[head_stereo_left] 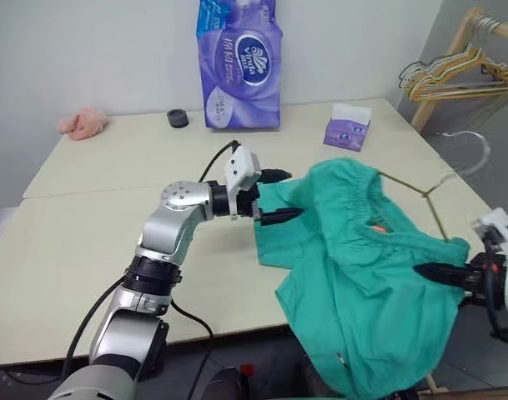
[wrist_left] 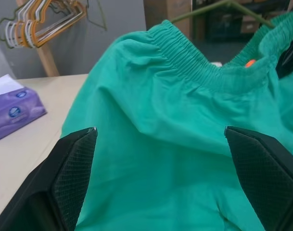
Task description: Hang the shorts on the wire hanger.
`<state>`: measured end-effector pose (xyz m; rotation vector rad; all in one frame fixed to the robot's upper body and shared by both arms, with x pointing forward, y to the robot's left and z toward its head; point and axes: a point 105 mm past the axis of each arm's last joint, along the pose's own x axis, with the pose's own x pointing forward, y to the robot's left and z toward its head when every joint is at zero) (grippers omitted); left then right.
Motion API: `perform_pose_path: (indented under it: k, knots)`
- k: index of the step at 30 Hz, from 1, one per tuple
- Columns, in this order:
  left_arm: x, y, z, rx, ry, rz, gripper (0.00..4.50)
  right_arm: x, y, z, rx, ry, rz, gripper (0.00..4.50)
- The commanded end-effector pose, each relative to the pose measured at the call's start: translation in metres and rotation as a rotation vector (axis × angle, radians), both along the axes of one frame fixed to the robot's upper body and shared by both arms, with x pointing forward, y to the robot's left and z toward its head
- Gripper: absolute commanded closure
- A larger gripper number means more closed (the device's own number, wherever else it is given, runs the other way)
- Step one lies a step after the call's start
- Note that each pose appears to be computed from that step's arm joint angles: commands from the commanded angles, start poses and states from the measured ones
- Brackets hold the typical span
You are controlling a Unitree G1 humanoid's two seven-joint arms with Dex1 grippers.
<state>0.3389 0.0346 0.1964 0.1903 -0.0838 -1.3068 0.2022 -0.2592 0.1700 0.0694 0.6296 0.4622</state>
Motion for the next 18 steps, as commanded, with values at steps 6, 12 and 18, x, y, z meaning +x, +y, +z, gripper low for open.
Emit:
perform_pose_path:
  k: [6,12,18]
  knots:
    - [-0.02,-0.043,0.04,-0.044,-0.113,-0.163,0.01,-0.021,-0.029,0.026,-0.124,-0.132,-0.267,4.5]
    - [-0.027,-0.06,0.061,-0.037,-0.246,-0.231,0.01,-0.014,-0.052,0.062,-0.138,-0.245,-0.494,4.5]
    - [-0.032,-0.074,0.072,-0.03,-0.354,-0.26,0.01,-0.003,-0.088,0.098,-0.066,-0.278,-0.803,4.5]
